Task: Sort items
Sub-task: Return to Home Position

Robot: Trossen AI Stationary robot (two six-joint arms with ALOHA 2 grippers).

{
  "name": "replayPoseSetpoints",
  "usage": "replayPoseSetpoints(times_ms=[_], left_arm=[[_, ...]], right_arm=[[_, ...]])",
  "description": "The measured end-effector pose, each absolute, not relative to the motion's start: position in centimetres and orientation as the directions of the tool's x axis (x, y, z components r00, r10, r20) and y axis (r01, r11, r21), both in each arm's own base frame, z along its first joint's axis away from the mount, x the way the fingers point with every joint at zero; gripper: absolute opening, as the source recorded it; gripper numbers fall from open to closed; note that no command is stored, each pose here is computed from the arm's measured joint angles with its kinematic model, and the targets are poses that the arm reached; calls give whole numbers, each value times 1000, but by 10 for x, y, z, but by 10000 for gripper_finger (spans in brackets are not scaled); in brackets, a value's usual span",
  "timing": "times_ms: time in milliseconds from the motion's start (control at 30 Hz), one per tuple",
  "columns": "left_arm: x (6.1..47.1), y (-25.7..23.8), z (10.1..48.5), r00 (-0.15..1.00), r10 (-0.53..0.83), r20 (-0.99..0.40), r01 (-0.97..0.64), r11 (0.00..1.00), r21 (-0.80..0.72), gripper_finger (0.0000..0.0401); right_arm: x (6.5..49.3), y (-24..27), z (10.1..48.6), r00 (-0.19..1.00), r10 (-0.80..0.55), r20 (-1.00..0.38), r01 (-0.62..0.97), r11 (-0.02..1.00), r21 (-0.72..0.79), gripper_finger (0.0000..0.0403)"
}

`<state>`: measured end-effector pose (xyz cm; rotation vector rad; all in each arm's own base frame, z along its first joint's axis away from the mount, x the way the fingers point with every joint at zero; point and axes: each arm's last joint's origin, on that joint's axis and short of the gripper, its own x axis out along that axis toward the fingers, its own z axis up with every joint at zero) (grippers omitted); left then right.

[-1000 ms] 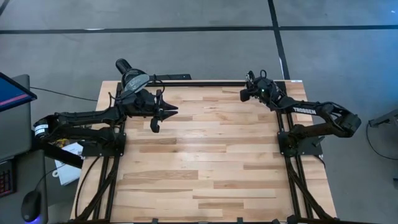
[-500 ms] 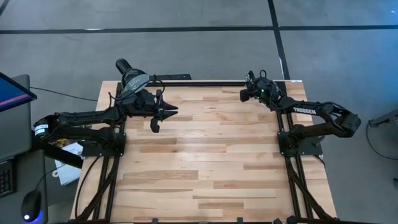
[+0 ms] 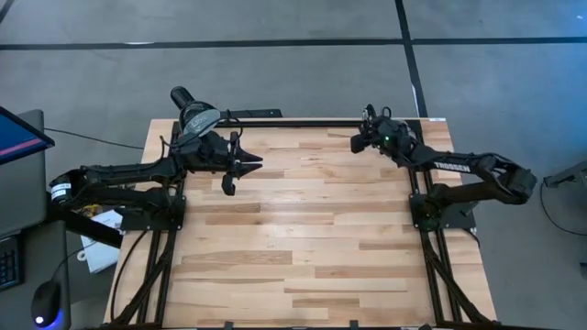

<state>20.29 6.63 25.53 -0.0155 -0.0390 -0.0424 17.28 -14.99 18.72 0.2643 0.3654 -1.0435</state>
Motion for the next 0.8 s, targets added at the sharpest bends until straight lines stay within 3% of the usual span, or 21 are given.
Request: replayPoseSetpoints(times_ms=[200, 433, 567, 800], left_arm=[[203, 66, 255, 998, -42, 39, 43, 999, -13, 83], [203, 67, 255, 999, -10, 40, 8, 999, 34, 83], [205, 69, 255, 998, 31, 50, -33, 999, 40, 83], [214, 73, 250, 997, 33, 75, -33, 999, -6, 83]], right_arm=[[184, -126, 213, 627, -730, -272, 773, 627, 98, 107], [218, -94, 212, 921, -345, -179, 370, 920, 130, 107], [237, -78, 207, 971, -210, -116, 216, 976, 34, 107], [248, -65, 214, 993, -105, -52, 105, 994, -16, 107]])
